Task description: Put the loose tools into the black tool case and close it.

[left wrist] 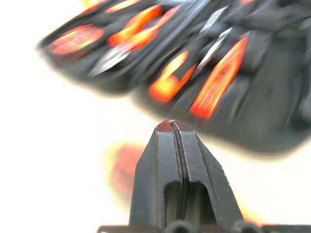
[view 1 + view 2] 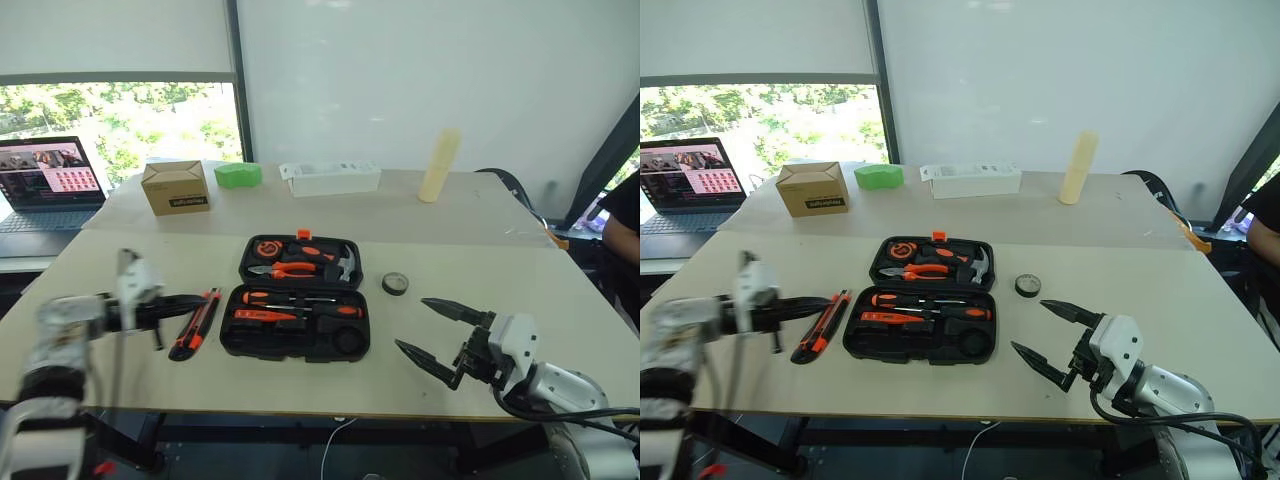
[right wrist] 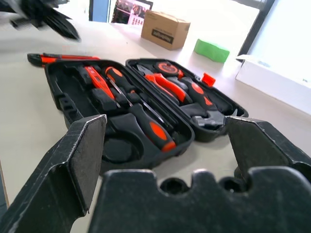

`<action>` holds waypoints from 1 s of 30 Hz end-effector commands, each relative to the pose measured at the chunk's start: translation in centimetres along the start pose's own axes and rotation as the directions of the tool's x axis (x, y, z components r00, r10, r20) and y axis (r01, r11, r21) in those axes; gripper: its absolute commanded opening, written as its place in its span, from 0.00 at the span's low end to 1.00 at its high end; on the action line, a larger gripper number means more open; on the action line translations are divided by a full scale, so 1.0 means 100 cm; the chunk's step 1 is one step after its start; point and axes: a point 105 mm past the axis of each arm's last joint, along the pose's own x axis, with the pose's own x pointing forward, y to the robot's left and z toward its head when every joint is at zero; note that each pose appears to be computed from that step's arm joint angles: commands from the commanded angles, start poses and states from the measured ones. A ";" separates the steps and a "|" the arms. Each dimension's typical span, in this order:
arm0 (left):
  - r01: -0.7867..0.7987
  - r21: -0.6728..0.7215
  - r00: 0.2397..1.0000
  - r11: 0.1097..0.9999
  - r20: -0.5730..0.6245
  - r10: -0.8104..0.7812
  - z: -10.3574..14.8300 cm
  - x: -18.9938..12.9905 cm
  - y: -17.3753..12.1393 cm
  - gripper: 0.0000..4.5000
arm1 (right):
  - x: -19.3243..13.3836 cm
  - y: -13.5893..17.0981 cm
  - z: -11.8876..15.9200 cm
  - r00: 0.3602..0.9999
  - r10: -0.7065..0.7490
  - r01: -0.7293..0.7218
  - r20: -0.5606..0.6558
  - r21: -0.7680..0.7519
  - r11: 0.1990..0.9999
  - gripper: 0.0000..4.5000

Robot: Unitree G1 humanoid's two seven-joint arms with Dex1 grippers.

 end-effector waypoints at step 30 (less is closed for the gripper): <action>-0.282 -0.380 0.927 0.881 -0.344 0.149 -0.018 0.059 -0.031 0.94 | 0.016 0.012 0.022 0.991 0.091 -0.086 0.094 -0.058 0.995 1.00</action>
